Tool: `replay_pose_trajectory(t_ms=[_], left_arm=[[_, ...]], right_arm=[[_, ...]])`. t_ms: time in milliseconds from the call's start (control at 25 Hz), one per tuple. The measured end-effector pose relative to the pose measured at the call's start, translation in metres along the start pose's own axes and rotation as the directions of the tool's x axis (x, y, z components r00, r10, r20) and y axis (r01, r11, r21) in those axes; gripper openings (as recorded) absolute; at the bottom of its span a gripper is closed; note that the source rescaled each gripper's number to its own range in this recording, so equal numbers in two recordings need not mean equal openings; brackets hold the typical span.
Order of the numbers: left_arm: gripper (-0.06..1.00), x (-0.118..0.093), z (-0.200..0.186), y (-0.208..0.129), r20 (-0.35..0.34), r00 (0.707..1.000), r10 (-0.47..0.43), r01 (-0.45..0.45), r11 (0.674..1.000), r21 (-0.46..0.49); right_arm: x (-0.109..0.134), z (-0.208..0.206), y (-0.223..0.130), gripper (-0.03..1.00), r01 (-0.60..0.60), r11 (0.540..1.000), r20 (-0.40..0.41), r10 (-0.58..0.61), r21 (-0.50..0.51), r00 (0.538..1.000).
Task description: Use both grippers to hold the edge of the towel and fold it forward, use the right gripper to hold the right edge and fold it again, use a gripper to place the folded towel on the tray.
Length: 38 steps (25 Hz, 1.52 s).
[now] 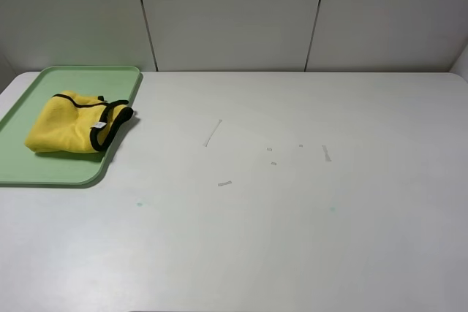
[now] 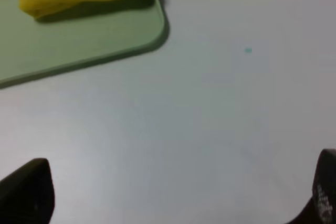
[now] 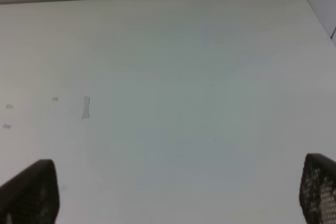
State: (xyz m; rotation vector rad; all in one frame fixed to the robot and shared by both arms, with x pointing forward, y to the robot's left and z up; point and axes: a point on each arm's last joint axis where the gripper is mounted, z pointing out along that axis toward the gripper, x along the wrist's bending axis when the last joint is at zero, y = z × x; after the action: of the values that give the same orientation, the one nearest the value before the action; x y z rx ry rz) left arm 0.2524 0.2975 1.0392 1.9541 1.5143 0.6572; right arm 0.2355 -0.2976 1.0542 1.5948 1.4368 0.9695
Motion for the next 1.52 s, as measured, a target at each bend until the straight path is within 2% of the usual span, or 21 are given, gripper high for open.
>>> replay_pose_trajectory(t_ms=[280, 560, 1520], left_arm=[[0.98, -0.002, -0.002, -0.002, 0.014, 1.000, 0.014, -0.013, 1.000, -0.021], [0.98, -0.005, -0.017, -0.017, 0.017, 0.999, 0.043, -0.039, 0.984, -0.175], [0.99, -0.005, -0.018, -0.018, 0.009, 0.999, 0.045, -0.042, 0.983, -0.179]], right_arm=[[0.000, 0.000, 0.000, 1.00, 0.000, 1.000, 0.000, 0.000, 0.000, 1.000], [0.000, 0.000, 0.000, 1.00, 0.000, 1.000, 0.000, 0.000, 0.000, 1.000], [0.000, 0.000, 0.000, 1.00, 0.000, 1.000, 0.000, 0.000, 0.000, 1.000]])
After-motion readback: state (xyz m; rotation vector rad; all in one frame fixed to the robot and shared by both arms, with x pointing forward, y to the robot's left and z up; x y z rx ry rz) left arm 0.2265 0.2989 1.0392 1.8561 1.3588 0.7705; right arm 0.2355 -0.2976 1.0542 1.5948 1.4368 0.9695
